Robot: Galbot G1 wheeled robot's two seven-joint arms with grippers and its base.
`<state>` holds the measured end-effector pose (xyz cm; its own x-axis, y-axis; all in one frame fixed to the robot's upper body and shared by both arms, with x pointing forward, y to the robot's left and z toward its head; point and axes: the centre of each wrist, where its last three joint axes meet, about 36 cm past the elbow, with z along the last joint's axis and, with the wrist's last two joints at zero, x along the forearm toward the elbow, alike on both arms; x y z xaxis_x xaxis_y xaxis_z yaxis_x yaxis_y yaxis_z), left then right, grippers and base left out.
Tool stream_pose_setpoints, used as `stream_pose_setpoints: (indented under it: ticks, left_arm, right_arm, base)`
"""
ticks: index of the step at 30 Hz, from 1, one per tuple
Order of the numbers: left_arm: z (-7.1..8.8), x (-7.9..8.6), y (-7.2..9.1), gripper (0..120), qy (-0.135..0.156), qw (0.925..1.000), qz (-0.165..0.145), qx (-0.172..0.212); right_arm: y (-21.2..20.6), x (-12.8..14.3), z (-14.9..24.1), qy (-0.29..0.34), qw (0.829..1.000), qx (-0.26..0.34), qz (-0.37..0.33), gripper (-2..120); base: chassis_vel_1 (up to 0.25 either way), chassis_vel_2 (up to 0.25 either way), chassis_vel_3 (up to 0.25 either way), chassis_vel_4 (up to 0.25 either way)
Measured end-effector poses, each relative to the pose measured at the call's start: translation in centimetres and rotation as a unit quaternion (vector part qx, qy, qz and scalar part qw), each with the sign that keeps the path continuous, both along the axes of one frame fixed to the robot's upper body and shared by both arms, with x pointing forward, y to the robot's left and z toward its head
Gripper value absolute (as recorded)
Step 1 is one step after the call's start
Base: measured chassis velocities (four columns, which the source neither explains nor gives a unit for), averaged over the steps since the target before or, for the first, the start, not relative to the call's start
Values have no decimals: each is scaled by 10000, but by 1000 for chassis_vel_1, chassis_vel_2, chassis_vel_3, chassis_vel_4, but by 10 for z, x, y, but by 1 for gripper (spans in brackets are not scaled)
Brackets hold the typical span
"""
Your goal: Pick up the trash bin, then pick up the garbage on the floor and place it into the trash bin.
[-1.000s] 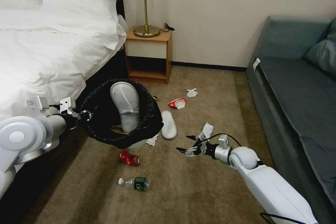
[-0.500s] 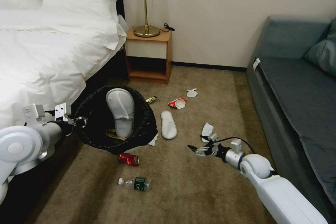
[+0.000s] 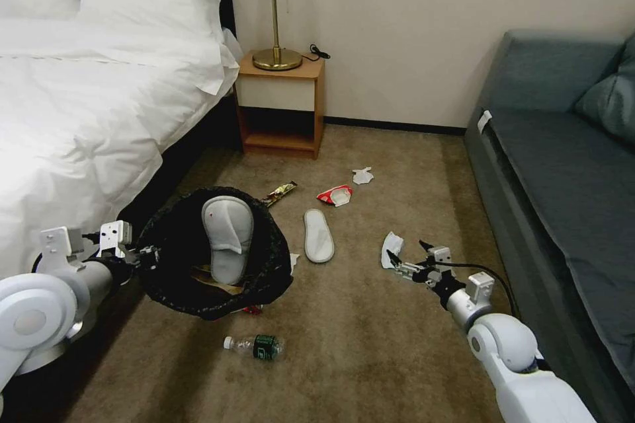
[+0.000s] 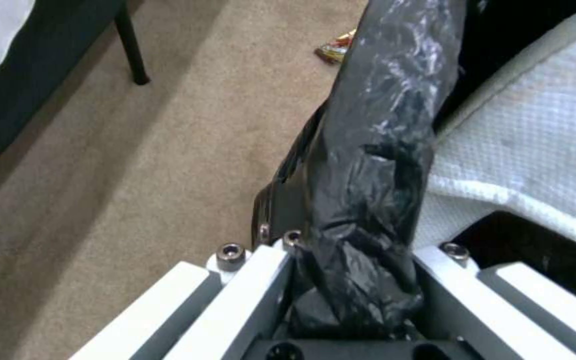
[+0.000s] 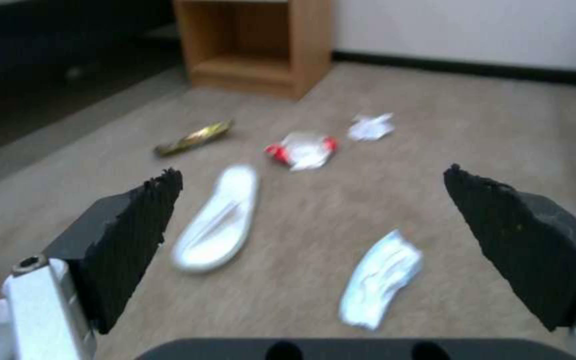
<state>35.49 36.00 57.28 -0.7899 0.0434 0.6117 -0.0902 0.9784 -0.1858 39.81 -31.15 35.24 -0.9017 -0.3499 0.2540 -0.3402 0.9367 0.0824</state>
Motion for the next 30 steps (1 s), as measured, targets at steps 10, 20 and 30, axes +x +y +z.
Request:
stream_pose_setpoints:
  ticks: [10, 20, 30]
  left_arm:
    - [-9, -17, -8, 1, -26, 9999, -32, 148]
    - [-8, -19, -10, 1, -19, 9999, 19, 153]
    - [-9, -16, -7, 1, -14, 9999, 45, 113]
  right_arm:
    - [10, -17, 22, -480, 9964, -151, -684, 100]
    - [15, -31, 32, -535, 9932, -141, -1023, 100]
    - [15, -29, 30, -393, 9949, -89, -919, 100]
  base:
    - [0, 0, 0, 0]
    - [0, 0, 0, 0]
    - [-55, 53, 58, -56]
